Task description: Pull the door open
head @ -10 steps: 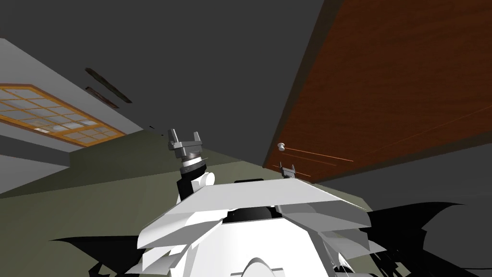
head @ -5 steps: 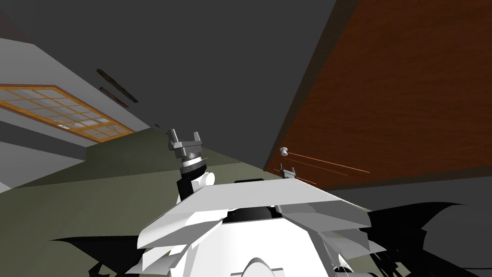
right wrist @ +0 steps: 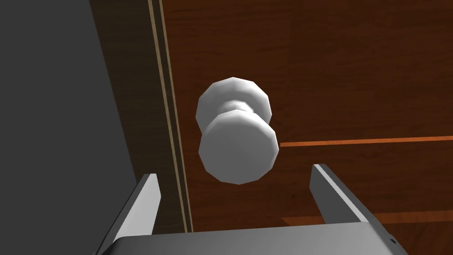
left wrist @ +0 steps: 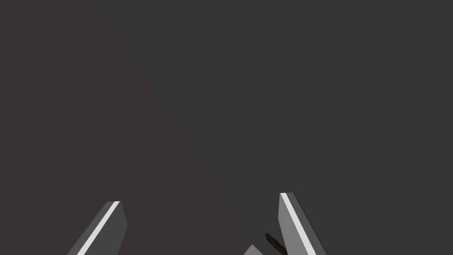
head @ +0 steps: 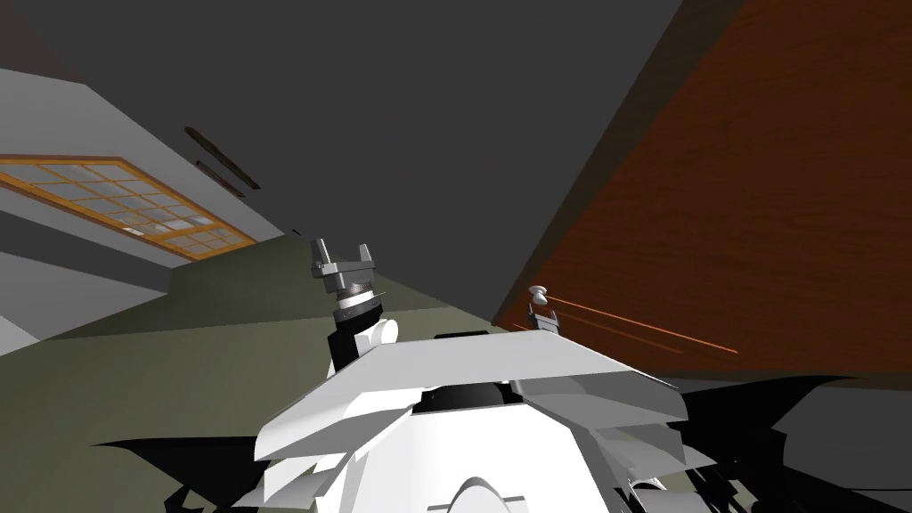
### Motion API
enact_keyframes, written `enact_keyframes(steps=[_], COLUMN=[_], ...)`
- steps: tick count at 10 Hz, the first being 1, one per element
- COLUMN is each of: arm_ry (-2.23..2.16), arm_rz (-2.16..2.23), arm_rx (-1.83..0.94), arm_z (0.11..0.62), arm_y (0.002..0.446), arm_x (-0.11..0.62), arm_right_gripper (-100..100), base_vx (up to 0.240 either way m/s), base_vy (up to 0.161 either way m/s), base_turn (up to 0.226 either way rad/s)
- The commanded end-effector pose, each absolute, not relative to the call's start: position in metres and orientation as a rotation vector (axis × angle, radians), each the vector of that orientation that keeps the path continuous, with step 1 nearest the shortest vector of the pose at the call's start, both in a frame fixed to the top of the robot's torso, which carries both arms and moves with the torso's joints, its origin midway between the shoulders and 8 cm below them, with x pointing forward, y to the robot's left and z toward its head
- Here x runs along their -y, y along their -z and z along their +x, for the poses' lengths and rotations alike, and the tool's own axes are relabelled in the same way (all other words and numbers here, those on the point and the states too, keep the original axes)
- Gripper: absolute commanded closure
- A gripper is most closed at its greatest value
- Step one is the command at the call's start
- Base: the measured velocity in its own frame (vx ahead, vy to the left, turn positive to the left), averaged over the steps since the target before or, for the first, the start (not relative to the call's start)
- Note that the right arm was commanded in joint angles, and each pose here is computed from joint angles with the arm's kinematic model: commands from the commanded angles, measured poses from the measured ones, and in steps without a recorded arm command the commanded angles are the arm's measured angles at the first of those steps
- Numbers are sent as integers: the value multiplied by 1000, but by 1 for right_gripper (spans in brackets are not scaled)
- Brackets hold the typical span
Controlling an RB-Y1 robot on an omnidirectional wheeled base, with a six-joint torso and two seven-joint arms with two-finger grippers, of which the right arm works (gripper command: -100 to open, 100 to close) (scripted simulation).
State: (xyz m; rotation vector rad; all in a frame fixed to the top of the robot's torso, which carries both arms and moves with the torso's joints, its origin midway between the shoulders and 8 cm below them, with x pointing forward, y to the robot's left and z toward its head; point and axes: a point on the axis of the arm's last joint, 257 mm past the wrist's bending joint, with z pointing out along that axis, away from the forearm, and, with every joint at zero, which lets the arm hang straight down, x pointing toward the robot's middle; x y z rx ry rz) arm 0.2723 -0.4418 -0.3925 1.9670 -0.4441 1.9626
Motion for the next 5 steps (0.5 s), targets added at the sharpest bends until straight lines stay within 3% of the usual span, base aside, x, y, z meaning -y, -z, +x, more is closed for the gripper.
enact_keyframes(steps=[1,5], arm_ry=[-1959,-1950], arm_rz=[1964,1952], arm_rx=[452,467], arm_z=[268,264], arm_y=[394,392], arm_x=[454,482], arm_right_gripper=[-100,-100], base_vx=[119,99], base_vy=[-2,1], base_turn=[28,31])
